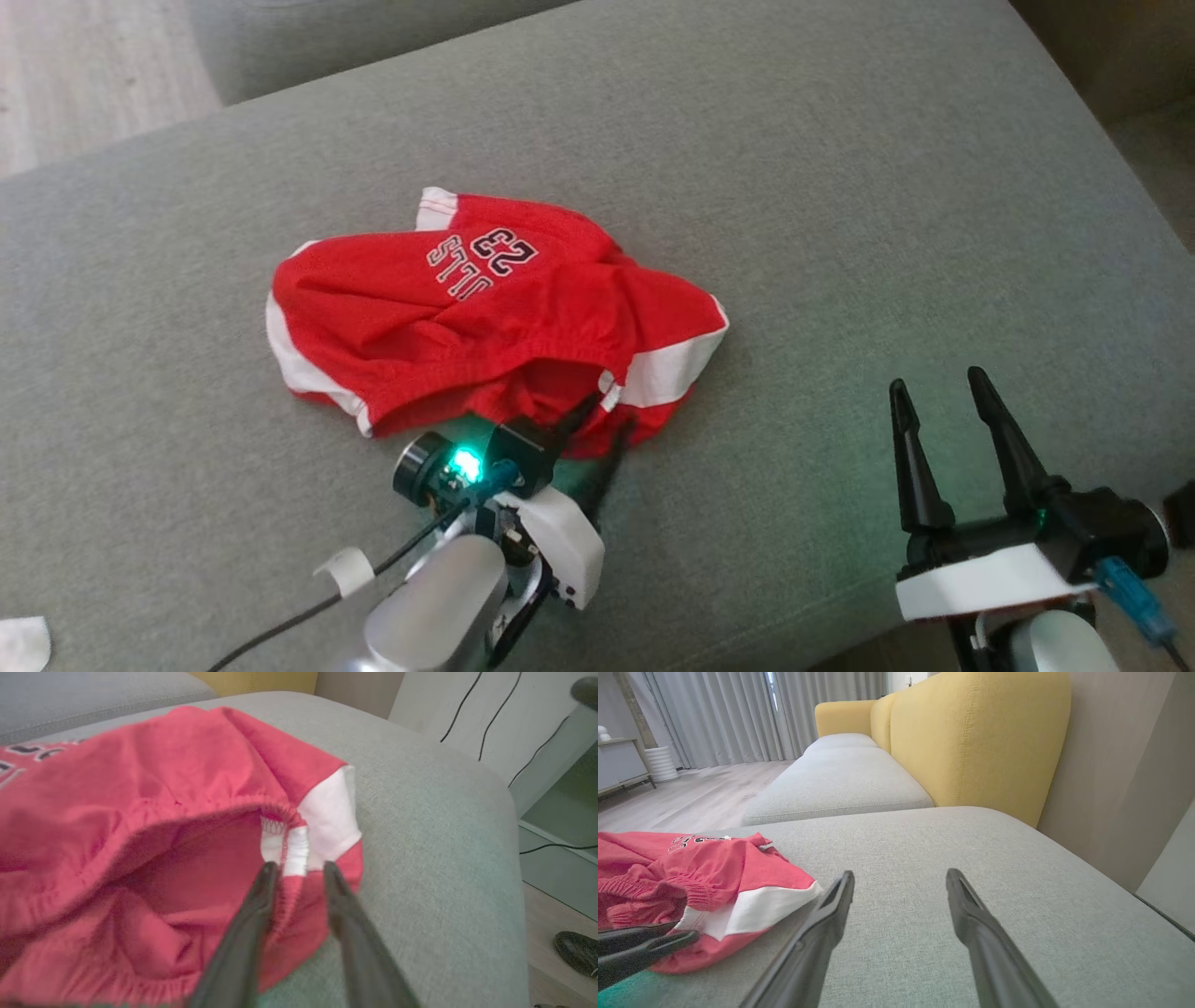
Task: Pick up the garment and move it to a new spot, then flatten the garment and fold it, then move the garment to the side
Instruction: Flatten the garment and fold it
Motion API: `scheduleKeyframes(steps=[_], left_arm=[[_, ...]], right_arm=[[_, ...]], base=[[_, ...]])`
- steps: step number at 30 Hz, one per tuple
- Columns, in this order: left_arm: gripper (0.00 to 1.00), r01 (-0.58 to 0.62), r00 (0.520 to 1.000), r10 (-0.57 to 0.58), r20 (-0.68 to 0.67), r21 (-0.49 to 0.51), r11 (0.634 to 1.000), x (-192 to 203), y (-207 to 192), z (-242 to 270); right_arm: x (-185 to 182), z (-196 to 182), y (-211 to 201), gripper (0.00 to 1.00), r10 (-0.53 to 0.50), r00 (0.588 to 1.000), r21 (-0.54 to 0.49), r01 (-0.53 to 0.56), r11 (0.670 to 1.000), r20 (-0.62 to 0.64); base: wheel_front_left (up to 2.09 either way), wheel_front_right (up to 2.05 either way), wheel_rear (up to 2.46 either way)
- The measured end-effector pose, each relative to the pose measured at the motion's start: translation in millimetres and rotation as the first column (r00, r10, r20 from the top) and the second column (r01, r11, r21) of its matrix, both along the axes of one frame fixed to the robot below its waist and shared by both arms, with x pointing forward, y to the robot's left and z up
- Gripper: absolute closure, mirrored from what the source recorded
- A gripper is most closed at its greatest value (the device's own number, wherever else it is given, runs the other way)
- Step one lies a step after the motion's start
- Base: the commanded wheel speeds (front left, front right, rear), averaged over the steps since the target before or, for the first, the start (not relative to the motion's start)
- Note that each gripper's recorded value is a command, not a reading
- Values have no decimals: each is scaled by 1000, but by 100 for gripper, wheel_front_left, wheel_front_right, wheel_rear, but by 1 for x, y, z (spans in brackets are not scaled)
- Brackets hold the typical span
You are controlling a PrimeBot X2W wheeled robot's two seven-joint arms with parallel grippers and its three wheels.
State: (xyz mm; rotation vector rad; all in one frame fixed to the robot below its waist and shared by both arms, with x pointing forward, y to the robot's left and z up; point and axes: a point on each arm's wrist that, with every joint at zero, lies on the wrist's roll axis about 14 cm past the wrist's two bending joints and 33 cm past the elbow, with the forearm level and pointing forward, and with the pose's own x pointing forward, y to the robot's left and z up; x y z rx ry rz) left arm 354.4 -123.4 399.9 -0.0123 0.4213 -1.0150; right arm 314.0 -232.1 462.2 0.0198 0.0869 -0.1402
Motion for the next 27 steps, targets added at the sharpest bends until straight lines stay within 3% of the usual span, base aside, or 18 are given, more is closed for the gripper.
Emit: scheduleKeyframes(steps=[1, 2, 10, 15, 22, 27], left_arm=[[88, 7, 1000, -7, 1, 2, 1000, 0, -2, -2], [100, 12, 1000, -11, 8, -3, 1000, 1, -3, -1], [100, 67, 995, -63, 78, -49, 997, 6, -15, 18], [100, 131, 982, -114, 150, -103, 986, 7, -32, 59], [100, 228, 921, -136, 364, -224, 947, 23, -61, 188], [100, 259, 870, -80, 487, -313, 914, 31, -48, 270]], right_arm=[[-1, 0, -2, 0, -6, 1000, 0, 6, 1000, -1], [-2, -1, -3, 0, -11, 1000, 2, 11, 1000, -3], [-7, 4, -6, 0, -25, 1000, 2, 25, 1000, 13], [-8, 12, -4, 0, -17, 999, 5, 16, 1000, 45], [-19, 13, 6, 0, 8, 998, 23, -9, 1000, 60], [-17, 15, 20, 0, 55, 996, 31, -57, 998, 75]], base=[[0, 0, 0], [0, 0, 0], [0, 0, 0], [0, 0, 0], [0, 0, 0], [0, 0, 0]])
